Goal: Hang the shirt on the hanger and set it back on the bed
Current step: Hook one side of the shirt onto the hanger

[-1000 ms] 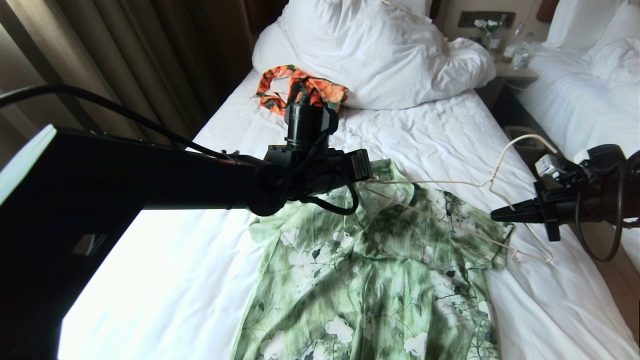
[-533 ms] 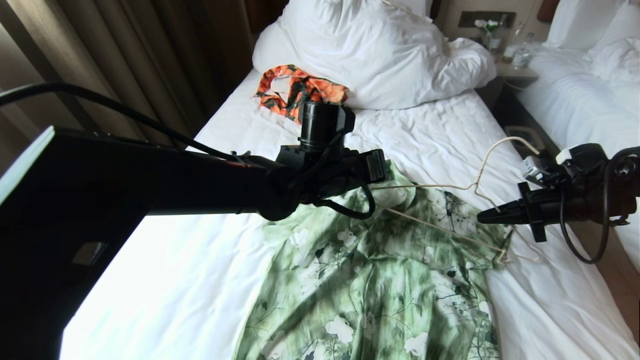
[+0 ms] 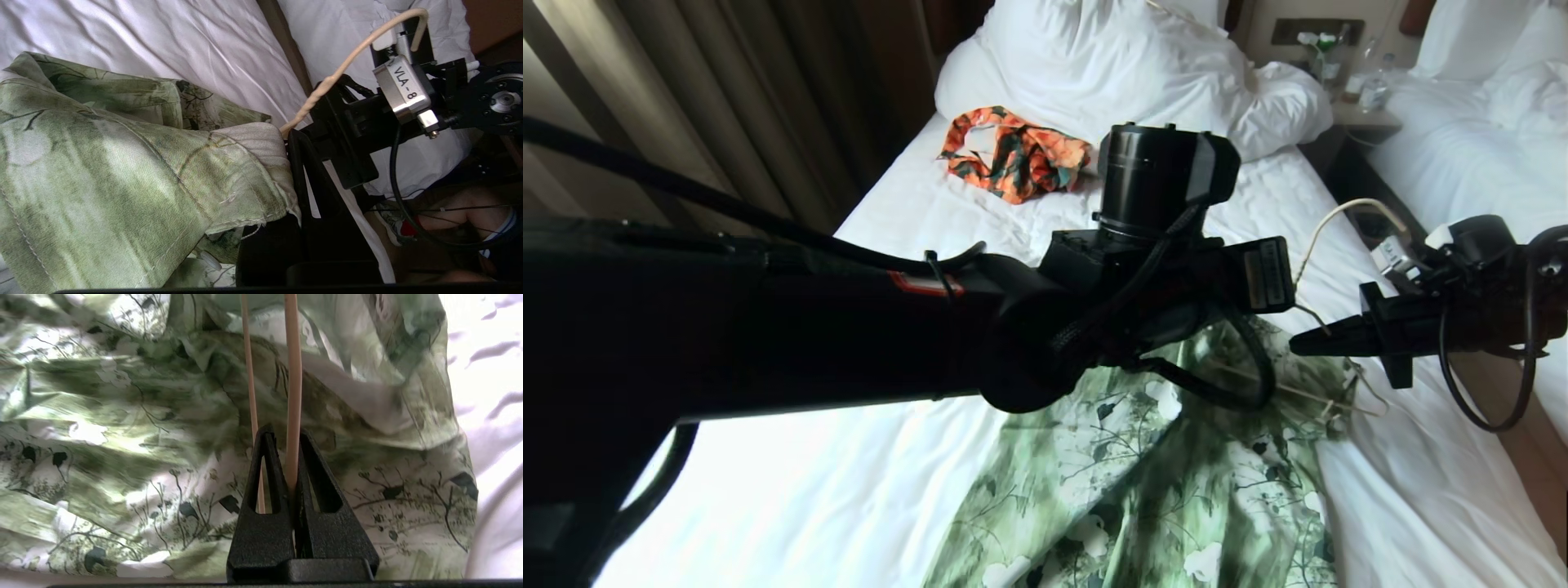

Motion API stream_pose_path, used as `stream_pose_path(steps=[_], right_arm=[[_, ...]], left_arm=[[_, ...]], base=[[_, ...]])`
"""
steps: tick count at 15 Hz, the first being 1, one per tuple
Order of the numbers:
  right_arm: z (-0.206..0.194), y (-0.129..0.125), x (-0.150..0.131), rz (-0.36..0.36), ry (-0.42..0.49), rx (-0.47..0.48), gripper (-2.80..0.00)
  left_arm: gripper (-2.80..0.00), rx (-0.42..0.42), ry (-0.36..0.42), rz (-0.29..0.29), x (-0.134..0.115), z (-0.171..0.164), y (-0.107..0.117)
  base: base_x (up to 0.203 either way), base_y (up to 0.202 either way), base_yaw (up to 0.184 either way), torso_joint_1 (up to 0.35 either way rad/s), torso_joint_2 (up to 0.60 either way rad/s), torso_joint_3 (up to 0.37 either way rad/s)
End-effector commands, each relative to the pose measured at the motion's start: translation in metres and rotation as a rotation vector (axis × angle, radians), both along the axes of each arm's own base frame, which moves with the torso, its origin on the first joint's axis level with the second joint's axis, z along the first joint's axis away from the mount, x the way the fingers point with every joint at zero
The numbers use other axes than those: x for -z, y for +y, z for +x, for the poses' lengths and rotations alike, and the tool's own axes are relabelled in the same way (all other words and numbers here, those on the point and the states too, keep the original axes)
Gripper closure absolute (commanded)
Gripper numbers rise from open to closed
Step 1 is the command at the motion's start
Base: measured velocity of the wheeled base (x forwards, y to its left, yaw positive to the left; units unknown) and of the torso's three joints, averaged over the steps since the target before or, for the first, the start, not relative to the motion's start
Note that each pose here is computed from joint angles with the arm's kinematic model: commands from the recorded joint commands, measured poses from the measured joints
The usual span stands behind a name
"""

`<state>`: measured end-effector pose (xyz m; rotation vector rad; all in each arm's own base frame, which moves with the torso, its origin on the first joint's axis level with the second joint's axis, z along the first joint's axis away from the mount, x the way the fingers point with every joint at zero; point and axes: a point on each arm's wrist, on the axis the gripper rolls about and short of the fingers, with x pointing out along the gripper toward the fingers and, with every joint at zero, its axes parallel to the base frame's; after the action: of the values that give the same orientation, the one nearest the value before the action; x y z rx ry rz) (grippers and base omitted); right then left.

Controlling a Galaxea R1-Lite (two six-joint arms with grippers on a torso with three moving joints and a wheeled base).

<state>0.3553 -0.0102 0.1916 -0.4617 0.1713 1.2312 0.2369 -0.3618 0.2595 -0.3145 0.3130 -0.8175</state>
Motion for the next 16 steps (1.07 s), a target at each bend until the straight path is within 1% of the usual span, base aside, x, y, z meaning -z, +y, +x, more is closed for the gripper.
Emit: stream_pose_path(steps=[1,2,3,4,6,9,10,14,16], right_arm=[[-0.023,0.016,-0.02,0.022,-0.049,-0.063,0.0],[-0.033,0.024,-0.024,0.031,-0.049,-0.094,0.0],[-0.041,0.031,-0.025,0.036,-0.048,-0.117,0.0],[-0.045,0.034,-0.025,0.037,-0.043,-0.127,0.0],[-0.051,0.037,-0.026,0.04,-0.045,-0.139,0.0],[-0.058,0.038,-0.032,0.04,-0.061,-0.143,0.0],[-0.06,0.038,-0.033,0.04,-0.064,-0.143,0.0],[-0.059,0.037,-0.031,0.041,-0.056,-0.142,0.0],[-0.058,0.038,-0.029,0.04,-0.049,-0.142,0.0]], left_arm=[[0.0,0.042,0.011,-0.029,-0.016,-0.037,-0.008],[0.0,0.062,0.022,-0.019,-0.021,-0.052,-0.009],[0.0,0.072,0.025,-0.013,-0.022,-0.059,-0.01],[0.0,0.083,0.022,-0.019,-0.026,-0.065,-0.01],[0.0,0.1,0.016,-0.007,-0.025,-0.072,-0.012],[0.0,0.089,-0.002,0.02,-0.021,-0.071,-0.013],[-2.8,0.078,-0.017,0.036,-0.02,-0.071,-0.013],[-2.8,0.099,-0.013,0.067,-0.014,-0.081,-0.01],[-2.8,0.122,-0.006,0.085,-0.013,-0.092,-0.003]], base=[[0.0,0.0,0.0,0.0,0.0,0.0],[0.0,0.0,0.0,0.0,0.0,0.0],[0.0,0.0,0.0,0.0,0.0,0.0],[0.0,0.0,0.0,0.0,0.0,0.0],[0.0,0.0,0.0,0.0,0.0,0.0],[0.0,0.0,0.0,0.0,0.0,0.0],[0.0,0.0,0.0,0.0,0.0,0.0],[0.0,0.0,0.0,0.0,0.0,0.0],[0.0,0.0,0.0,0.0,0.0,0.0]])
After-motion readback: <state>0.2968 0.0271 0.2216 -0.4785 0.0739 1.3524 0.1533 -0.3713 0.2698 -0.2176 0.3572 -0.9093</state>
